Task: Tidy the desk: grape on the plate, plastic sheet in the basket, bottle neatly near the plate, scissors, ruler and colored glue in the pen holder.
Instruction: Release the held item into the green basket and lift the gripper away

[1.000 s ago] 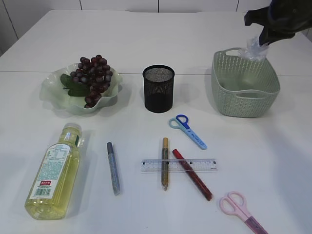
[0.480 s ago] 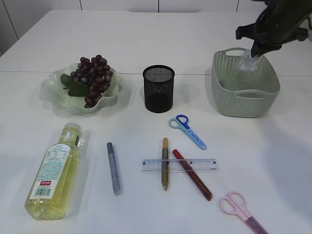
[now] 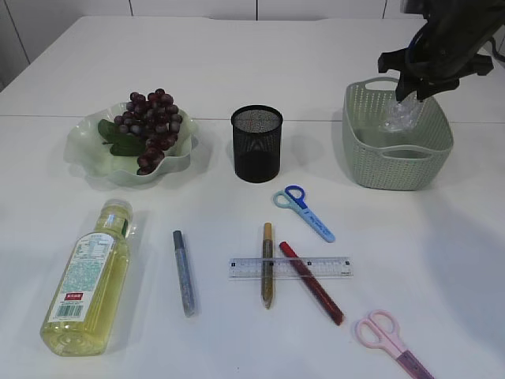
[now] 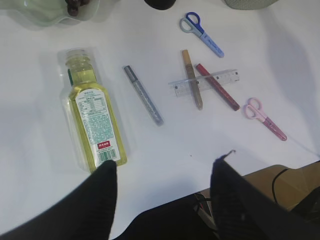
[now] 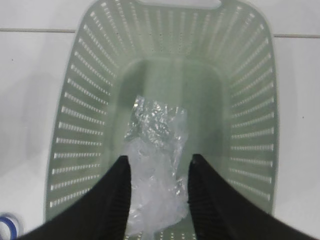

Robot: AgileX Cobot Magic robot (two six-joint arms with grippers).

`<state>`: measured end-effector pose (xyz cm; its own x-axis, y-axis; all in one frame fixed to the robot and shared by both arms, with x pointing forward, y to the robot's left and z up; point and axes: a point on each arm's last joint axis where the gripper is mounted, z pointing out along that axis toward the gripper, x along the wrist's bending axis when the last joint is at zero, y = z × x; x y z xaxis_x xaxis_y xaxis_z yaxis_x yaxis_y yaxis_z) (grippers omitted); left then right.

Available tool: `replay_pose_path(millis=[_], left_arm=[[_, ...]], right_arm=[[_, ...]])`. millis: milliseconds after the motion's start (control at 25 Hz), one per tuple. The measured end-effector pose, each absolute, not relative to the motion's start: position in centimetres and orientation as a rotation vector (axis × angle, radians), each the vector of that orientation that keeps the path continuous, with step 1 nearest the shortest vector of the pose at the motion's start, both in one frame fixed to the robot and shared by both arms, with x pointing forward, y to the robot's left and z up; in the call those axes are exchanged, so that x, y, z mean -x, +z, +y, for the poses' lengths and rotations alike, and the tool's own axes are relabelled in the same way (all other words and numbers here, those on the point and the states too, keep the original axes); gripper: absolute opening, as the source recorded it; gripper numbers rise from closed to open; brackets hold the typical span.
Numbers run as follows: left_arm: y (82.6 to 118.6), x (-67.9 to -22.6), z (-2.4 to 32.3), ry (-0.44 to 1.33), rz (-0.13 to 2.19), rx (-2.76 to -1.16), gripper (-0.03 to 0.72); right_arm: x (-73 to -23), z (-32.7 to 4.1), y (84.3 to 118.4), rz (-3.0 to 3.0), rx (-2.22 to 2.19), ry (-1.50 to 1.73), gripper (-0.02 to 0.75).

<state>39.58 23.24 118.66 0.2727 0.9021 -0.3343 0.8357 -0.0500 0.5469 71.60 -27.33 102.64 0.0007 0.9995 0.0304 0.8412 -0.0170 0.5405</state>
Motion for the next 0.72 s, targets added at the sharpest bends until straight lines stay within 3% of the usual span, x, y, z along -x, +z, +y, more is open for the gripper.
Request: replay_pose_path(millis=[160, 280, 720], left_arm=[[118.7, -39.6, 23.2, 0.126, 1.566, -1.883, 0.435], [118.7, -39.6, 23.2, 0.124, 1.565, -1.882, 0.435], [118.6, -39.7, 23.5, 0.153, 1.589, -1.883, 0.436]], right_arm=[[-71.7, -27.3, 102.7, 1.875, -1.919, 0.611, 0.45], [-71.8, -27.3, 102.8, 1.867, -1.911, 0.62, 0.523], [-71.1, -27.3, 105.8, 1.918, -1.977, 0.543, 0.544]])
